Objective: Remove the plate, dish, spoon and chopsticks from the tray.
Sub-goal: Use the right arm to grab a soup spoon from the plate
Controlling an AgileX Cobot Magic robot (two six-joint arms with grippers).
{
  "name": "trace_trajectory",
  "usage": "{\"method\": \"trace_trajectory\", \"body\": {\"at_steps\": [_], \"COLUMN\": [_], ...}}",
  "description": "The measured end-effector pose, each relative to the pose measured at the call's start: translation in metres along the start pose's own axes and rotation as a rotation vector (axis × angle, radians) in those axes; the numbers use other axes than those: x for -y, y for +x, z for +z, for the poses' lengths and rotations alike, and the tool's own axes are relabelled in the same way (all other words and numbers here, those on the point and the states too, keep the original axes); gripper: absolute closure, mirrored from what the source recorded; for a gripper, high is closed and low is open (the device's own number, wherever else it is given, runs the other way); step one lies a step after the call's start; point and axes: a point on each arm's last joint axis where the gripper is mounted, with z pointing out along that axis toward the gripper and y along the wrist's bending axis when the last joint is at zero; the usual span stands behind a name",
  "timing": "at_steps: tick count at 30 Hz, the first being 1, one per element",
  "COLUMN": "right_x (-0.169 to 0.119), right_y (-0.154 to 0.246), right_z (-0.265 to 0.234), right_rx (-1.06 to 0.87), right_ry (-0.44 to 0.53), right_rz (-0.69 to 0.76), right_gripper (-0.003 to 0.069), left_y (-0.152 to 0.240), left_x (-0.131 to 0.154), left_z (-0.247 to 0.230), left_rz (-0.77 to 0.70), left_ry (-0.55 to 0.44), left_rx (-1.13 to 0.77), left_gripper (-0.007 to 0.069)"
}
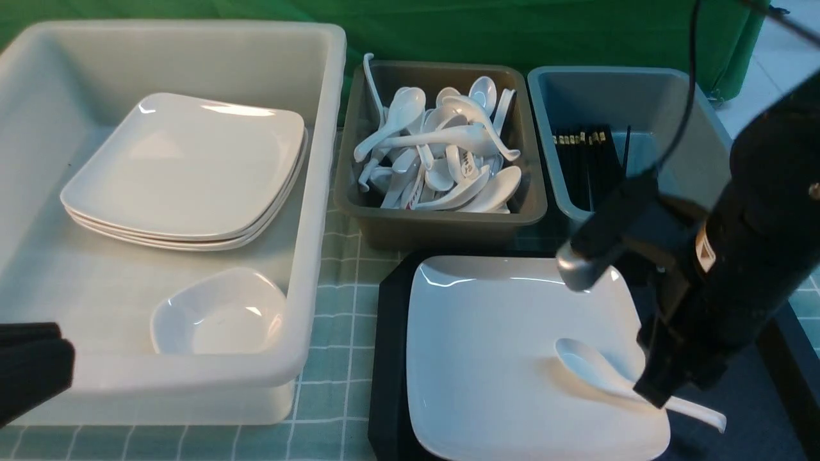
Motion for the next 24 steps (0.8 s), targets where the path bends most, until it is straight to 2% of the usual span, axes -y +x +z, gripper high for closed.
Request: {"method": "trace_trajectory", "body": {"at_steps": [2,4,24], "right_x": [0.007,0.011,0.014], "right_y": [0.01,0.013,-0.014], "right_z": [0.028,0.043,0.093], "right_rx": [-0.042,-0.063,0.043], "right_ry": [-0.043,-0.055,-0.081], "right_rz": [0.032,0.044,-0.044], "right_gripper": [0.0219,0.0198,0.0188], "left_y": [-0.001,-0.002,-0.003], "left_x": [-0.001,-0.001,0.0], "left_z": [0.001,0.001,0.001], "left_rz": [-0.003,-0.005,0.01], "left_ry": [0.002,0.002,0.012], "left_rx": [0.009,0.013,0.025], "left_gripper": [0.0608,0.0608,0.0608]}}
